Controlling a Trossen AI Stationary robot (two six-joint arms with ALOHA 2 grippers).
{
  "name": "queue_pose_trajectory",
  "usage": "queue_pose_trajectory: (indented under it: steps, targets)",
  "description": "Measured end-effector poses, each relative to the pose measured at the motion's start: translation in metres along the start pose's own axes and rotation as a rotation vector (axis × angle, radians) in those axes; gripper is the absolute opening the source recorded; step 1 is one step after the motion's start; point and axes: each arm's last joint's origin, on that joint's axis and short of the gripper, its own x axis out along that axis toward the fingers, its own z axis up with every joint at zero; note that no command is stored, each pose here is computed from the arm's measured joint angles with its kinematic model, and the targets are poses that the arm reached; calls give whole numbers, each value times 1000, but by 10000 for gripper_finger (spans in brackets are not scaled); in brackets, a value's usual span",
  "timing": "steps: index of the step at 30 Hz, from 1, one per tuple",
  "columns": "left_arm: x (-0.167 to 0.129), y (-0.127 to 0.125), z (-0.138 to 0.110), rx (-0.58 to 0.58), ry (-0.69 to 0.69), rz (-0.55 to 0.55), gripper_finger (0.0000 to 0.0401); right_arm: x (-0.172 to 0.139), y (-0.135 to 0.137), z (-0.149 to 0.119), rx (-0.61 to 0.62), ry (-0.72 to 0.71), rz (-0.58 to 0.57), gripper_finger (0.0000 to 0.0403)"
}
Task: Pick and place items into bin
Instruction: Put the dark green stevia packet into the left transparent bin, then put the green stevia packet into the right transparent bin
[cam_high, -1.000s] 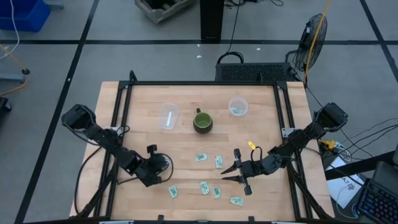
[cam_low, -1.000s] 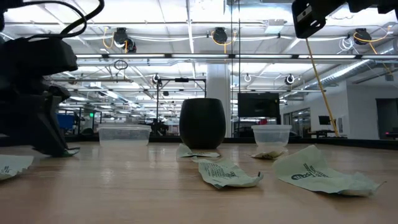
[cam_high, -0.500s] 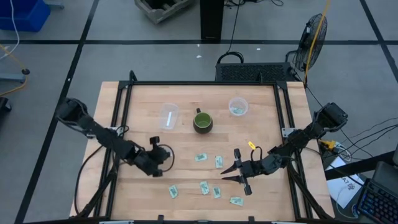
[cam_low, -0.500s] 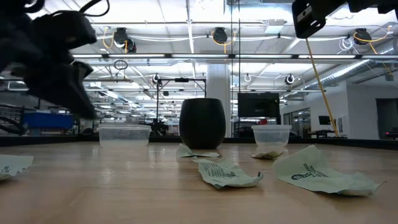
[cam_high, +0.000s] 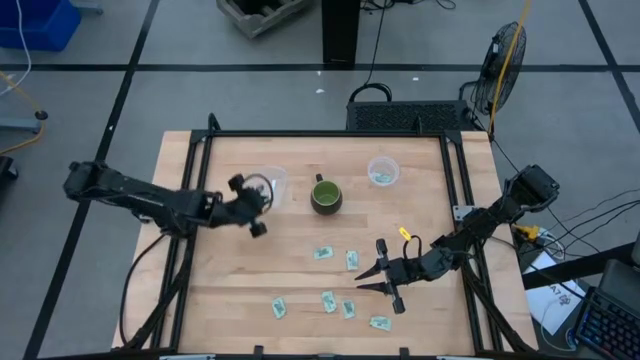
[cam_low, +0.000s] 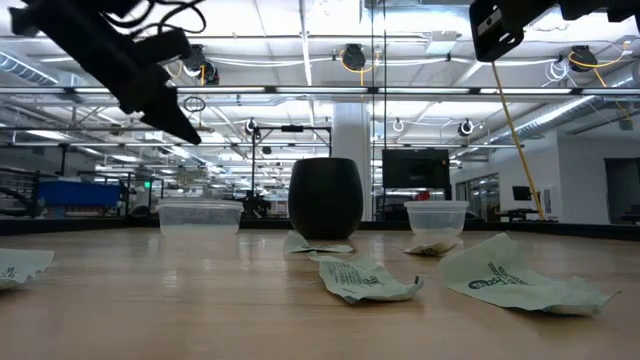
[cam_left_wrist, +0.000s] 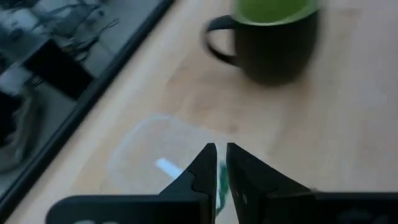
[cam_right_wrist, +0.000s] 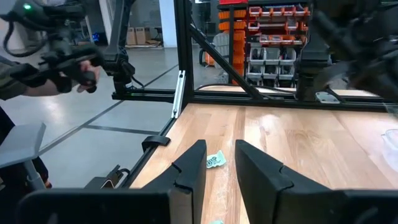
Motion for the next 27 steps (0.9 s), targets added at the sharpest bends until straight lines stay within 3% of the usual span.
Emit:
queue_pose_trajectory:
  steps: [5,12,19,27]
  targets:
    - [16,25,2,-82,49,63,34,0,0,0,-1,1,0,77]
    - [22,35,7,-213,43,-2,15,0,0,-2,-10,25,2,77]
    - [12,13,30,-273,-155,-336,37,1,-2,-3,-21,29,-5,89]
    - [-12,-19,43,-292,-308,-625,150,11,1,-7,-184,199,-68,111]
